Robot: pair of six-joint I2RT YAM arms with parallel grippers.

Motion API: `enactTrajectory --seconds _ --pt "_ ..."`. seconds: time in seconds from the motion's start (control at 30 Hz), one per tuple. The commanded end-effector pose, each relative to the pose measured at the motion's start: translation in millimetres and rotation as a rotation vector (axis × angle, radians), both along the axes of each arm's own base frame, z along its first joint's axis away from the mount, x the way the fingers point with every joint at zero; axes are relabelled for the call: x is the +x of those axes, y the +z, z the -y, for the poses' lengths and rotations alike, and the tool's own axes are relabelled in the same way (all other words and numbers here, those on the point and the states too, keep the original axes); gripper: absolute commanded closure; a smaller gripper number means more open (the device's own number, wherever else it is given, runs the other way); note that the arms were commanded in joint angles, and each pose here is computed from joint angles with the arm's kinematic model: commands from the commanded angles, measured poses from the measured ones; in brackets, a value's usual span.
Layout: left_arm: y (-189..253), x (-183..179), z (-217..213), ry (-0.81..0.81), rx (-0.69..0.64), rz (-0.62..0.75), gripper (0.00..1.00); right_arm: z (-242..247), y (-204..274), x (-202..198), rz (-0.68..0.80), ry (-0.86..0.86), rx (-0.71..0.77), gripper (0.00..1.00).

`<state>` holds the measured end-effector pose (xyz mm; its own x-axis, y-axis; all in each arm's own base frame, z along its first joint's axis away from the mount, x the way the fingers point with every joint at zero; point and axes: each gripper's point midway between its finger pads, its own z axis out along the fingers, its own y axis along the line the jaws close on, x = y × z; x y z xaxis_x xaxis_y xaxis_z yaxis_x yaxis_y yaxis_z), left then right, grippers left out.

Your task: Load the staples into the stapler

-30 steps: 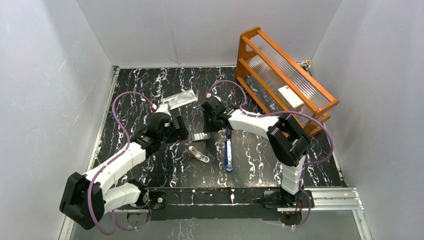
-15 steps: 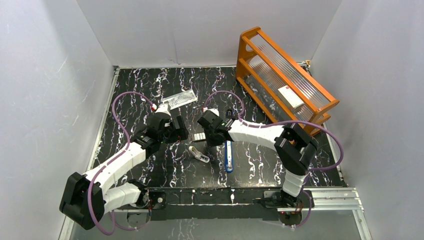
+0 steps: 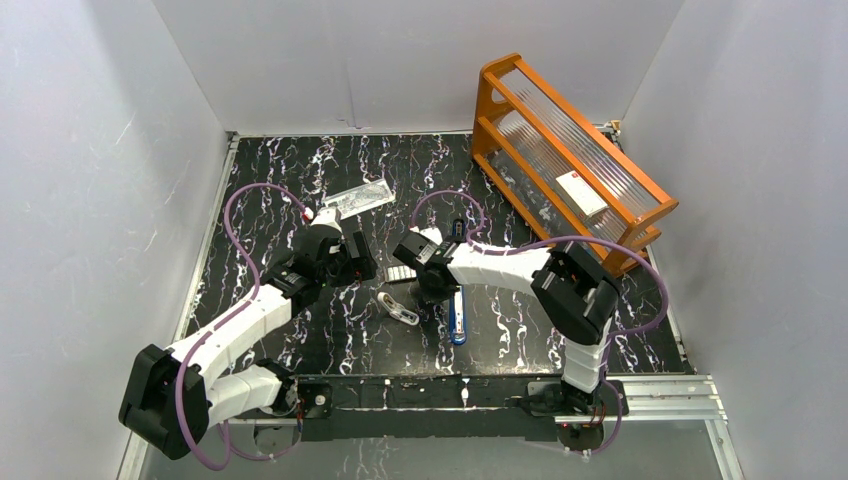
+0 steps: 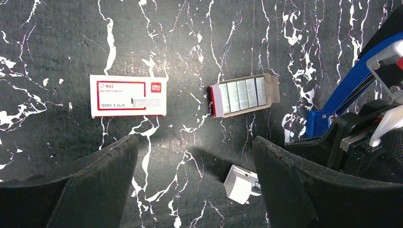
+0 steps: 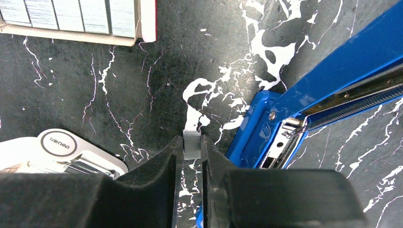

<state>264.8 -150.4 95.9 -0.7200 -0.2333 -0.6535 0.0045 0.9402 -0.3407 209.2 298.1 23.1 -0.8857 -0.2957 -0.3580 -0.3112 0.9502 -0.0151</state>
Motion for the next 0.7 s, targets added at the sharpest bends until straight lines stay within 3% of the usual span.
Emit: enactTrajectory --seconds 0.0,0.23,0.47,0.67 --pt "2 3 -3 0.011 0.007 0.02 0.13 -9 5 4 0.017 0.008 0.026 0.73" --pt "1 3 -2 0.01 0.007 0.019 0.13 -7 8 6 0.031 -0.013 0.03 0.56" --pt "2 3 -2 0.008 0.008 0.02 0.13 -10 5 8 0.022 -0.041 0.053 0.55" --pt "5 5 -1 0.001 0.006 0.025 0.13 -7 -2 12 -0.002 -0.056 0.067 0.61"
